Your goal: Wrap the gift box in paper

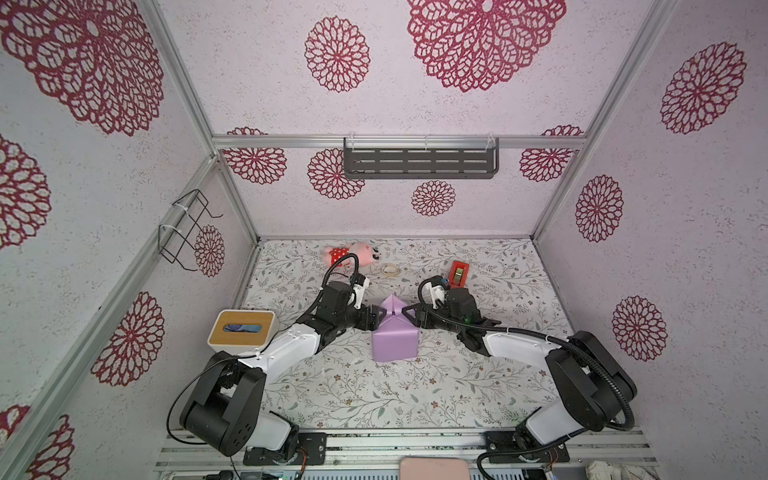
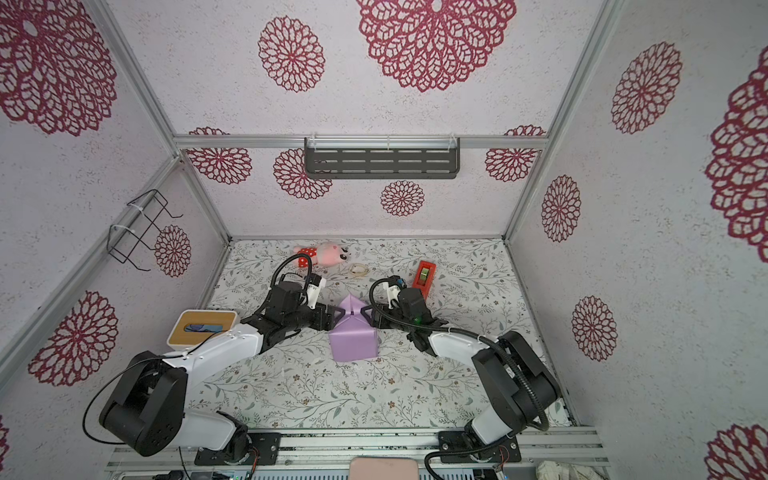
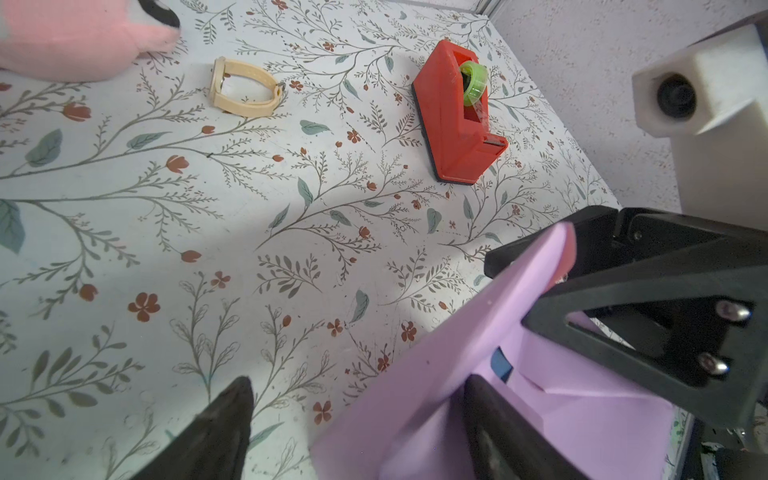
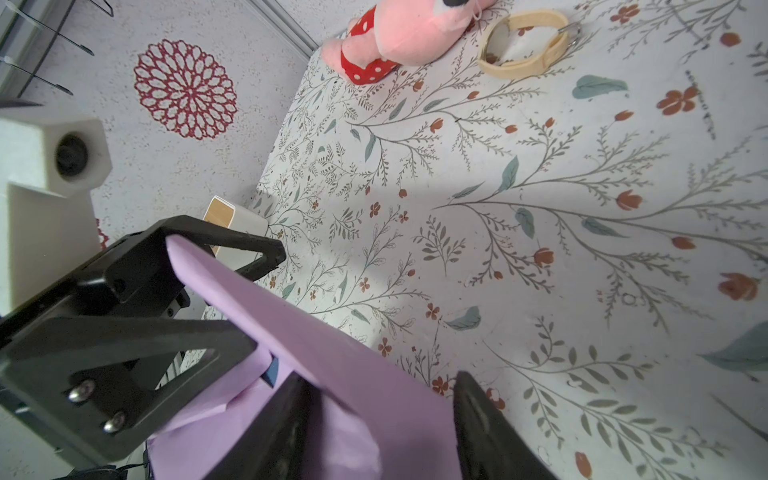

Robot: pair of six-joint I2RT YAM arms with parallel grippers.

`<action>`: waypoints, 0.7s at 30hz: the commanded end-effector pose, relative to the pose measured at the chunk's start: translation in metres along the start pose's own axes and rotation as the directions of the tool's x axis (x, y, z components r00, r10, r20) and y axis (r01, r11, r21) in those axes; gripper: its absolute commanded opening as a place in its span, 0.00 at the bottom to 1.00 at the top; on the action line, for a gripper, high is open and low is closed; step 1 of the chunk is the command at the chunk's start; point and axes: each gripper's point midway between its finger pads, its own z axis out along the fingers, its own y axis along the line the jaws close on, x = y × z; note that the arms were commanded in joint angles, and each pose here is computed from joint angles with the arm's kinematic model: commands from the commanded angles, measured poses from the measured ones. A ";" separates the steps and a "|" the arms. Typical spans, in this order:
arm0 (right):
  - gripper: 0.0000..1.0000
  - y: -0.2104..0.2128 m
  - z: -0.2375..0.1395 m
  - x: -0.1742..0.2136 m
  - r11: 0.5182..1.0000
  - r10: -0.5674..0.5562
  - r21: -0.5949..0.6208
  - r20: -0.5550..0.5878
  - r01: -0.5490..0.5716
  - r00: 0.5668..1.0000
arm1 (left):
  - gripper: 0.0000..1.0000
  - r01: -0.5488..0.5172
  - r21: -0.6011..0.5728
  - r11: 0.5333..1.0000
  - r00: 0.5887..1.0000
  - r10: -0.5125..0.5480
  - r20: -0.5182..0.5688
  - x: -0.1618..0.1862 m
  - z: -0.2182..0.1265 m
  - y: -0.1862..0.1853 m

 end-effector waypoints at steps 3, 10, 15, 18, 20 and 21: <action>0.57 -0.008 -0.005 0.026 0.998 -0.051 0.040 -0.110 0.056 0.993 | 0.81 -0.173 0.053 0.983 0.985 0.173 0.001 0.003 -0.005 -0.009; 0.57 -0.008 -0.004 0.028 0.998 -0.050 0.038 -0.118 0.054 0.992 | 0.79 -0.280 0.086 0.956 0.960 0.280 0.010 -0.010 -0.001 -0.013; 0.57 -0.008 -0.004 0.027 0.998 -0.052 0.035 -0.116 0.056 0.992 | 0.73 -0.300 0.165 0.940 0.952 0.306 -0.013 -0.013 0.006 -0.020; 0.57 -0.008 -0.003 0.027 0.998 -0.051 0.034 -0.116 0.056 0.992 | 0.69 -0.305 0.203 0.931 0.948 0.318 -0.033 -0.014 0.009 -0.021; 0.57 -0.007 -0.003 0.027 0.998 -0.052 0.031 -0.116 0.056 0.992 | 0.66 -0.297 0.232 0.926 0.947 0.317 -0.056 -0.012 0.011 -0.023; 0.57 -0.007 -0.004 0.027 0.998 -0.052 0.031 -0.116 0.056 0.992 | 0.64 -0.296 0.253 0.921 0.946 0.320 -0.060 -0.011 0.011 -0.025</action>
